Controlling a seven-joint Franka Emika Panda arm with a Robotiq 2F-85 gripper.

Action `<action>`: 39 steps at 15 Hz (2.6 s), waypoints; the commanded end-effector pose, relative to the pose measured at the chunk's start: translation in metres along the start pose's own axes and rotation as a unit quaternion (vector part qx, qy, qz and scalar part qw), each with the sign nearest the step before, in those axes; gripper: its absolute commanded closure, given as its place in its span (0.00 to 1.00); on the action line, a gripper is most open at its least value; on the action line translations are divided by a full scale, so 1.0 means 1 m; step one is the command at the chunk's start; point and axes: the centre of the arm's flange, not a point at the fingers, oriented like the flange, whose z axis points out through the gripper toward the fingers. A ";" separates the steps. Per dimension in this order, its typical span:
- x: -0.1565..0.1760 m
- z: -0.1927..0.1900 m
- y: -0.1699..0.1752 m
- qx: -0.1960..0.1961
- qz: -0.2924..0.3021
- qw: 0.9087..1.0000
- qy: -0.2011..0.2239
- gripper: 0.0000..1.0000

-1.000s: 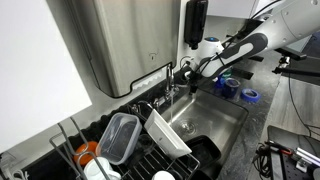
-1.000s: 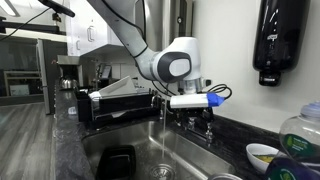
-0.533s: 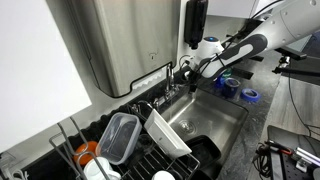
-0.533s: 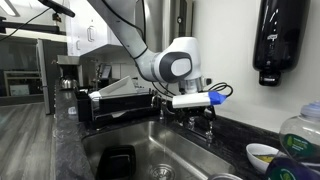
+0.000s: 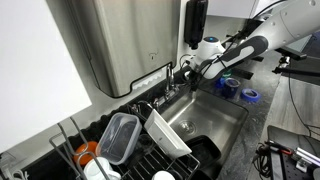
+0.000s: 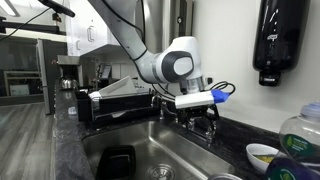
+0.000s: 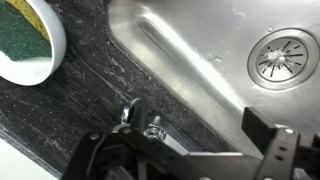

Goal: Push the faucet handle on the right towards the back

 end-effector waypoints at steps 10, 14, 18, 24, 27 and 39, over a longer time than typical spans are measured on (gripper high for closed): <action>-0.001 0.009 0.016 -0.041 -0.037 0.998 -0.004 0.00; -0.002 0.009 0.019 -0.049 -0.043 0.998 -0.006 0.00; -0.005 0.010 0.024 -0.058 -0.048 0.997 -0.009 0.00; -0.009 0.011 0.024 -0.064 -0.050 0.997 -0.010 0.00; -0.008 0.011 0.024 -0.065 -0.051 0.997 -0.011 0.00; -0.060 -0.091 -0.104 0.016 0.001 0.995 -0.098 0.00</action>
